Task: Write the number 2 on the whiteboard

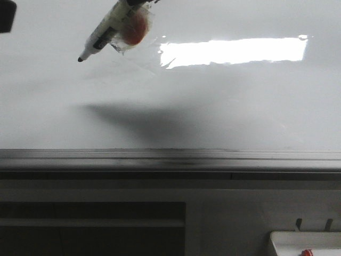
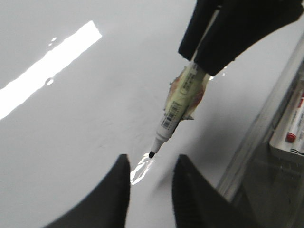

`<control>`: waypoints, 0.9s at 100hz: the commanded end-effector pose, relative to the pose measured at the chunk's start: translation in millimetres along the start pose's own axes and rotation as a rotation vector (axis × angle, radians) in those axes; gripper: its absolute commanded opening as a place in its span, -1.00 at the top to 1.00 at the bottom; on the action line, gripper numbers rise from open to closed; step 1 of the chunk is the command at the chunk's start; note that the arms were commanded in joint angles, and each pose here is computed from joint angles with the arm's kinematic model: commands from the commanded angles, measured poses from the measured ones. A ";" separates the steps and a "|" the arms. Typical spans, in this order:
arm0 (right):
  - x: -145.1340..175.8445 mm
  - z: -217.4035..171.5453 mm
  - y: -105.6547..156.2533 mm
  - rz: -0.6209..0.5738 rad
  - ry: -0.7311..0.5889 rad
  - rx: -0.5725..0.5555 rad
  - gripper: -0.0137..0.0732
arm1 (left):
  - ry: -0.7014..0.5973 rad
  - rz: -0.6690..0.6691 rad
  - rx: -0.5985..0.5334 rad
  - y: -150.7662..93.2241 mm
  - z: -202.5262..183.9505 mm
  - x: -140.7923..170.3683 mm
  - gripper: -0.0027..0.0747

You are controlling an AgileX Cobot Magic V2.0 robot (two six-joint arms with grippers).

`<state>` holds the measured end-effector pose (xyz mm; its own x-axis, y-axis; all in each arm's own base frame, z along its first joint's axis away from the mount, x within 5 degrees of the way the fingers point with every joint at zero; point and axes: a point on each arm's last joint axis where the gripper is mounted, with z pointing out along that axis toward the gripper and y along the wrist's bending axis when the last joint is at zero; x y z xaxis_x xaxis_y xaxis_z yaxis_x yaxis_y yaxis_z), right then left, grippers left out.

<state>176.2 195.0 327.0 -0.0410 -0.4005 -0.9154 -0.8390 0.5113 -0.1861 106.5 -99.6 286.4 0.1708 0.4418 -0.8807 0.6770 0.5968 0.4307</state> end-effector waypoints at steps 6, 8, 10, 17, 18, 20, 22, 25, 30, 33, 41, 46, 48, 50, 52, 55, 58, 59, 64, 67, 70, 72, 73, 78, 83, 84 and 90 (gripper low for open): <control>-19.1 -8.7 -20.9 0.037 -0.083 0.114 0.85 | -0.126 -0.130 -0.089 15.2 -3.3 -16.1 0.98; -18.5 -9.1 -23.0 0.046 -0.082 0.122 0.85 | -0.133 -0.143 -0.096 16.3 -3.5 -16.4 0.98; -17.8 -9.6 -25.4 0.055 -0.080 0.130 0.85 | -0.141 -0.149 -0.102 17.1 -3.7 -17.0 0.98; -16.0 -11.2 -31.9 0.080 -0.071 0.141 0.85 | -0.163 -0.159 -0.118 19.4 -4.2 -18.5 0.98; -15.0 -11.3 -32.8 0.083 -0.067 0.142 0.85 | -0.164 -0.159 -0.120 19.6 -4.2 -18.5 0.98; -15.0 -11.7 -33.9 0.087 -0.066 0.142 0.85 | -0.167 -0.159 -0.120 19.6 -4.3 -18.8 0.98; -14.3 -12.0 -34.9 0.089 -0.062 0.142 0.85 | -0.170 -0.159 -0.123 20.0 -4.4 -19.0 0.98; -14.4 -12.3 -35.6 0.090 -0.060 0.140 0.85 | -0.175 -0.159 -0.124 20.1 -4.4 -19.4 0.98; -13.9 -12.6 -37.1 0.092 -0.059 0.145 0.85 | -0.178 -0.159 -0.124 20.2 -4.5 -19.6 0.98; -14.1 -12.3 -37.7 0.092 -0.059 0.147 0.85 | -0.179 -0.158 -0.125 20.2 -4.5 -19.8 0.98; -12.6 -9.3 -38.7 0.095 -0.051 0.149 0.85 | -0.179 -0.160 -0.124 20.2 -4.5 -19.7 0.98; -12.3 -6.0 -39.4 0.096 -0.045 0.145 0.85 | -0.179 -0.165 -0.124 20.2 -4.5 -19.7 0.98; -12.6 -4.9 -39.7 0.096 -0.043 0.143 0.85 | -0.179 -0.165 -0.124 20.2 -4.5 -19.7 0.98; -12.4 -3.1 -40.2 0.097 -0.040 0.142 0.85 | -0.179 -0.166 -0.124 20.2 -4.5 -19.7 0.98; -11.9 -1.8 -41.1 0.098 -0.037 0.145 0.85 | -0.179 -0.166 -0.124 20.2 -4.5 -19.7 0.98; -12.6 -0.5 -42.1 0.098 -0.038 0.150 0.85 | -0.179 -0.166 -0.124 20.2 -4.5 -19.7 0.98; -12.7 0.3 -43.4 0.095 -0.037 0.155 0.85 | -0.179 -0.166 -0.124 20.2 -4.5 -19.7 0.98; -12.5 1.0 -44.2 0.096 -0.035 0.157 0.85 | -0.179 -0.166 -0.124 20.2 -4.5 -19.7 0.98; -14.2 1.5 -47.6 0.093 -0.038 0.168 0.85 | -0.179 -0.166 -0.124 20.2 -4.5 -19.7 0.98; -14.1 1.2 -50.2 0.094 -0.039 0.179 0.85 | -0.179 -0.166 -0.124 20.2 -4.5 -19.7 0.98; -14.7 0.3 -52.6 0.094 -0.040 0.187 0.85 | -0.179 -0.166 -0.124 20.2 -4.5 -19.7 0.98; -14.8 -0.3 -54.5 0.096 -0.041 0.194 0.85 | -0.182 -0.166 -0.124 20.3 -4.6 -20.0 0.98; -15.2 -0.7 -55.3 0.096 -0.043 0.197 0.85 | -0.182 -0.166 -0.124 20.3 -4.6 -20.0 0.98; -15.6 -2.2 -59.6 0.099 -0.046 0.214 0.85 | -0.187 -0.166 -0.125 20.4 -4.6 -20.4 0.98; -16.8 -6.0 -63.4 0.102 -0.053 0.231 0.85 | -0.194 -0.166 -0.126 20.5 -4.8 -21.0 0.98; -17.1 -7.4 -64.3 0.102 -0.056 0.236 0.85 | -0.194 -0.166 -0.126 20.5 -4.8 -21.0 0.98; -19.3 -14.2 -67.7 0.096 -0.067 0.255 0.85 | -0.198 -0.165 -0.127 20.6 -4.9 -21.4 0.98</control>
<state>221.8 173.6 334.6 -0.1468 -0.3566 -0.9227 -0.7531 0.6450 -0.1294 113.9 -92.3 295.8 0.1276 0.2976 -0.9461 0.6279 0.7142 0.3093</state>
